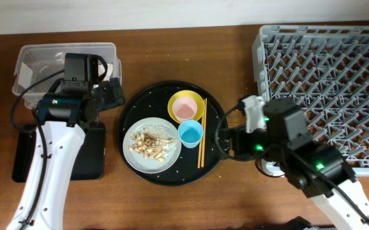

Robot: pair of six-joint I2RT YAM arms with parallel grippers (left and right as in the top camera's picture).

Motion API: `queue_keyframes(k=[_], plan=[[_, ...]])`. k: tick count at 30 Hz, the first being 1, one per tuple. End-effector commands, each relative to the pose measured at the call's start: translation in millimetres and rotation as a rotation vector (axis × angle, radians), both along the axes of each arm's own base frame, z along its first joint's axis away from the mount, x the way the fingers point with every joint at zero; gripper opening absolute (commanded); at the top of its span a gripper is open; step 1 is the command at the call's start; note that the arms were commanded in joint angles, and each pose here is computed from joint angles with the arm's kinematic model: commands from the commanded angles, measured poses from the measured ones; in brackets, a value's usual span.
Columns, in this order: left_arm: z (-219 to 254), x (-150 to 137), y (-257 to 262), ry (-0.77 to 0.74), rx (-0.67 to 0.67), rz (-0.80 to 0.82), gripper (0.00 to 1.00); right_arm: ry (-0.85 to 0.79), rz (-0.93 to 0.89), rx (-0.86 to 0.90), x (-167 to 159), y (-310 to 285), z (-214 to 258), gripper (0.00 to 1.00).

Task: Sort waste into correct bins and load items into the dishwasher rack
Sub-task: 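Reach the right gripper to the blue cup and grasp it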

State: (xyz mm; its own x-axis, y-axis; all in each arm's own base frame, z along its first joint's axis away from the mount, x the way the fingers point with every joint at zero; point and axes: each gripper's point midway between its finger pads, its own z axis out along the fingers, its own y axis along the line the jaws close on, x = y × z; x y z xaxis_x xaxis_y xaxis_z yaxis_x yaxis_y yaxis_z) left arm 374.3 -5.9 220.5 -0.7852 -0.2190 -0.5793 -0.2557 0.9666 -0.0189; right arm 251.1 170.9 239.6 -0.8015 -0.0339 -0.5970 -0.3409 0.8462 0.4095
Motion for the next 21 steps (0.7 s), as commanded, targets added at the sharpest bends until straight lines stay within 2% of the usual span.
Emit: queue_keyframes(k=[1, 5, 10, 15, 17, 19, 21], plan=[[2.8, -2.0, 3.0, -0.005, 0.012, -0.001, 0.99, -0.037, -0.005, -0.243, 12.2, 20.0, -16.2, 0.98], [2.8, -2.0, 3.0, -0.005, 0.012, -0.001, 0.99, 0.092, 0.085, -0.391, 21.3, 57.5, -76.2, 0.98], [2.8, -2.0, 2.7, -0.005, 0.012, -0.002, 0.99, 0.134, 0.219, -0.500, 36.3, 94.3, -88.4, 0.98], [2.8, -2.0, 2.7, -0.005, 0.012, -0.002, 0.99, 0.201, 0.232, -0.541, 45.8, 106.4, -135.5, 0.99], [2.8, -2.0, 2.7, -0.005, 0.012, -0.002, 0.99, 0.219, 0.264, -0.483, 45.0, 121.8, -142.9, 0.81], [2.8, -2.1, 2.7, -0.005, 0.012, -0.002, 0.99, 0.216, 0.265, -0.479, 47.8, 125.0, -147.4, 0.73], [2.8, -2.0, 2.7, -0.005, 0.012, -0.002, 0.99, 0.244, 0.268, -0.500, 47.3, 124.4, -162.0, 0.68]])
